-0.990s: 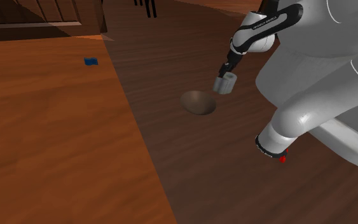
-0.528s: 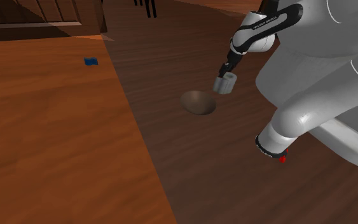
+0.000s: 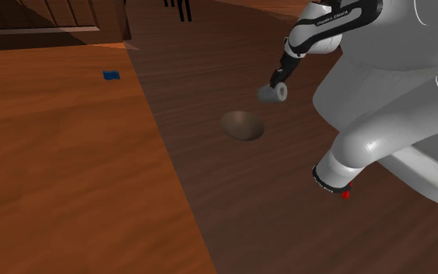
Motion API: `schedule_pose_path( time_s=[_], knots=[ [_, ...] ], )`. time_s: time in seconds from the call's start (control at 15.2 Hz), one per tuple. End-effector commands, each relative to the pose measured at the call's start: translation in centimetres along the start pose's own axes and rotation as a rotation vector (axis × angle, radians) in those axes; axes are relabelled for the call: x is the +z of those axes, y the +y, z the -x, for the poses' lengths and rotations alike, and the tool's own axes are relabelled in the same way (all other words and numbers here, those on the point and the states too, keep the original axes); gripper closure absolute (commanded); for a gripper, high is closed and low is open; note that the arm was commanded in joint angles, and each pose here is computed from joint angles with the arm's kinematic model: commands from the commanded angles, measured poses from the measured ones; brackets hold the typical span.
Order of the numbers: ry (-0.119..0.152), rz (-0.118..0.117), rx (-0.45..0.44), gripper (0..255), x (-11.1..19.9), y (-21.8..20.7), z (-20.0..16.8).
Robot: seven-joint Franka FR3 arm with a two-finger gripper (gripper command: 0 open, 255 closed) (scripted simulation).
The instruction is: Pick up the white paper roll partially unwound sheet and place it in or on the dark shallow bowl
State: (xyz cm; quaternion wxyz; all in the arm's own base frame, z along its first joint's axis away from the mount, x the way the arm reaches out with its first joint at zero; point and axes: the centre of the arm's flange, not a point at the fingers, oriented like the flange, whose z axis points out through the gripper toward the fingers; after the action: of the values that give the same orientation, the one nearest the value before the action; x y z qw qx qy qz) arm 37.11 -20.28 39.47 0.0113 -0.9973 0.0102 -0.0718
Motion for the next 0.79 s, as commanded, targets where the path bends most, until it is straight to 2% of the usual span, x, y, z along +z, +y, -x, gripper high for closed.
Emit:
schedule_pose_path(
  time_s=[0.0, 0.73],
  knots=[
    [0.0, 0.0, 0.0, 255, -1.1, 0.0, -0.1],
    [0.0, 0.0, 0.0, 255, -6.9, -0.1, -0.9]
  ],
)
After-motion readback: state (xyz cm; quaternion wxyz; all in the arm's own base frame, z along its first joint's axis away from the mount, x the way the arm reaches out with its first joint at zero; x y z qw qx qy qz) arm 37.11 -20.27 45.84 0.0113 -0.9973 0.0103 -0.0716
